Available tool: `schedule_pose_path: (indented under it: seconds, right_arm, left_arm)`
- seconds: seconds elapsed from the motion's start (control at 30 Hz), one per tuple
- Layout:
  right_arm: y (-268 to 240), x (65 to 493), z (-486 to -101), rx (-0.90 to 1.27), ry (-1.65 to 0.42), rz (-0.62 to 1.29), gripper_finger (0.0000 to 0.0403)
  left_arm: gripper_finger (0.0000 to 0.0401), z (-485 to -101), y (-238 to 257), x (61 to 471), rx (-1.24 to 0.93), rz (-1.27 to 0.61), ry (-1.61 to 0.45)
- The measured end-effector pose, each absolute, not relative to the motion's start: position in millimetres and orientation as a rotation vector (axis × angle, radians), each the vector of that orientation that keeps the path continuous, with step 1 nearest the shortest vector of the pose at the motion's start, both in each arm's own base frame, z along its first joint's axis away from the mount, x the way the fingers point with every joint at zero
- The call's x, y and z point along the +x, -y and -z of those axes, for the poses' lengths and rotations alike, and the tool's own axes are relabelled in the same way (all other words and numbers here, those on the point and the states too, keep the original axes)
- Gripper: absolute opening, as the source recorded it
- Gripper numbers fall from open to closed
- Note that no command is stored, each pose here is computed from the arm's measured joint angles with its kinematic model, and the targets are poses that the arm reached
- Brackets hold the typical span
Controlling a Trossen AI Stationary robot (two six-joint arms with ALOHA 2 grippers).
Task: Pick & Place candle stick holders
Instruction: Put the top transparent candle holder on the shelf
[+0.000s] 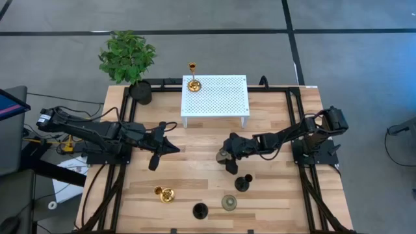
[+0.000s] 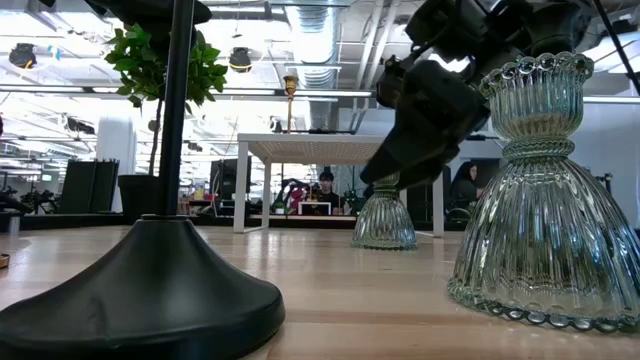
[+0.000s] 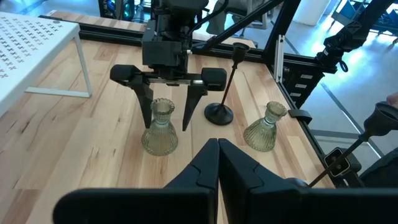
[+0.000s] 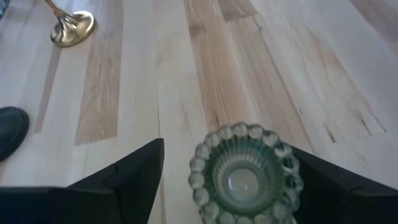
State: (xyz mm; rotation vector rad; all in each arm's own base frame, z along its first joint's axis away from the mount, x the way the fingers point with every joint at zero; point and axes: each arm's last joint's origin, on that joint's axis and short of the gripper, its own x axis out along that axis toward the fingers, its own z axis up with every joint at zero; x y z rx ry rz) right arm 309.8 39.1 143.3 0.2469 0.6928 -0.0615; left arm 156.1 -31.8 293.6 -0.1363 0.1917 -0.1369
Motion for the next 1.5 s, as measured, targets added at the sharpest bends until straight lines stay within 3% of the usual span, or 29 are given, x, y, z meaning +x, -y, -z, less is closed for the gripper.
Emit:
schedule_pose_path:
  seconds: [0.17,0.4,0.83,1.2,1.5]
  right_arm:
    - [-36,310,-144,0.251,-0.689,0.072,0.0251]
    - [-35,310,-144,0.249,-0.687,0.07,0.0147]
    - [-37,324,-165,0.256,-0.807,0.045,0.0147]
    - [-24,344,-267,0.165,-0.669,0.029,0.0147]
    - [26,300,-337,0.191,-0.476,0.184,0.0147]
  left_arm:
    - [0.0006,-294,32,156,-0.137,0.137,-0.192]
    - [0.0005,-294,32,156,-0.137,0.137,-0.192]
    - [0.0006,-294,32,156,-0.137,0.137,-0.192]
    - [0.0007,-294,32,156,-0.137,0.137,-0.192]
    - [0.0006,-294,32,156,-0.137,0.137,-0.192]
